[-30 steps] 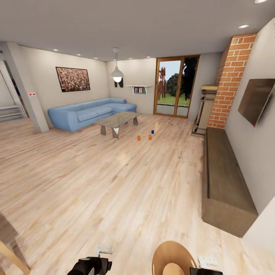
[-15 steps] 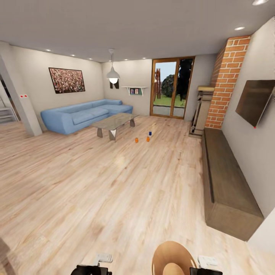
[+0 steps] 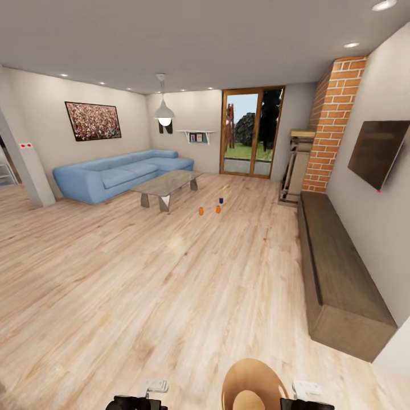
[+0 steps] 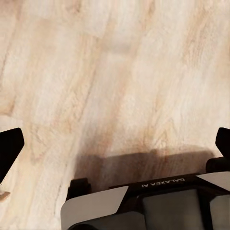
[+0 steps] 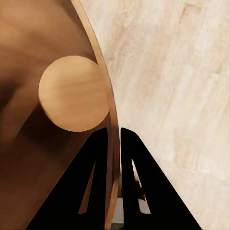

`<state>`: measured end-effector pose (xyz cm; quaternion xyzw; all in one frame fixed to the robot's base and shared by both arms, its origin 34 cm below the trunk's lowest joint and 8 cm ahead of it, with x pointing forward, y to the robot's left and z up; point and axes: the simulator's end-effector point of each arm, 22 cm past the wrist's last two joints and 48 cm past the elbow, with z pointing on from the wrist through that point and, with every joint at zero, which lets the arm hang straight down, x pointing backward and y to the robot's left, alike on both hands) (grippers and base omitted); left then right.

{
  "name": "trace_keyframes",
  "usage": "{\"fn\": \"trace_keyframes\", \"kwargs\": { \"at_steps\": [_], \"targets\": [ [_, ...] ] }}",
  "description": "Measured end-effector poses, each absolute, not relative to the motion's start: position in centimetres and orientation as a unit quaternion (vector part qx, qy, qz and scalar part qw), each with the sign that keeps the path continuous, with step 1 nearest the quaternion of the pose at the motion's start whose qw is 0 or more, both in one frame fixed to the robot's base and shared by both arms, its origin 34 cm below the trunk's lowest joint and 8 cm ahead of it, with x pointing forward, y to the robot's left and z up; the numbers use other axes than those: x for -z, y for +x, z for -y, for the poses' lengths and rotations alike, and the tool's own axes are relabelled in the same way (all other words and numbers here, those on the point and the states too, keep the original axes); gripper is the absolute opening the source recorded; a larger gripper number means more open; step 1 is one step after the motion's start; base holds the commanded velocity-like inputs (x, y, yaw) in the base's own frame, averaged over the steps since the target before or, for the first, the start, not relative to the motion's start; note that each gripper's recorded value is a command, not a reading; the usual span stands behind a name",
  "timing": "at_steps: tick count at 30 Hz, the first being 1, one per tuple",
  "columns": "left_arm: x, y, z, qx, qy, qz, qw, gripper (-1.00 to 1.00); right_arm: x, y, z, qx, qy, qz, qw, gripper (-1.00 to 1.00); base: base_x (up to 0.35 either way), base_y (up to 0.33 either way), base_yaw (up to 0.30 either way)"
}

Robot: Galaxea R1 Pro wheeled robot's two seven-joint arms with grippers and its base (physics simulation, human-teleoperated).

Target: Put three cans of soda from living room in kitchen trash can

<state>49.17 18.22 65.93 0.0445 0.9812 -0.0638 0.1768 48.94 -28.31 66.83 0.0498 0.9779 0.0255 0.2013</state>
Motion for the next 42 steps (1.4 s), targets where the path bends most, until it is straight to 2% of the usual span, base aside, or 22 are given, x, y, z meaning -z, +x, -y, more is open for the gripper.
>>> {"fn": "trace_keyframes", "kwargs": {
  "at_steps": [24, 32, 37, 42],
  "targets": [
    [-66.1, 49.1, -17.4, 0.090, 0.045, -0.979, 0.175, 1.00, -67.1, 49.1, 28.9, -0.050, 0.040, -0.977, 0.203, -1.00, 0.095, 0.093, -0.001],
    [-66.0, 49.0, -17.5, 0.090, 0.044, -0.980, 0.175, 1.00, -67.2, 49.0, 29.3, -0.049, 0.039, -0.977, 0.204, -1.00, 0.208, 0.191, 0.000],
    [-64.0, 45.8, -18.0, 0.084, 0.042, -0.986, 0.140, 1.00, -67.2, 49.0, 29.6, -0.048, 0.040, -0.977, 0.205, -1.00, 0.243, 0.219, 0.000],
    [-63.5, 44.9, -18.1, 0.081, 0.043, -0.986, 0.137, 1.00, -67.2, 49.1, 29.7, -0.048, 0.040, -0.977, 0.205, -1.00, 0.276, 0.197, 0.000]
  ]
}}
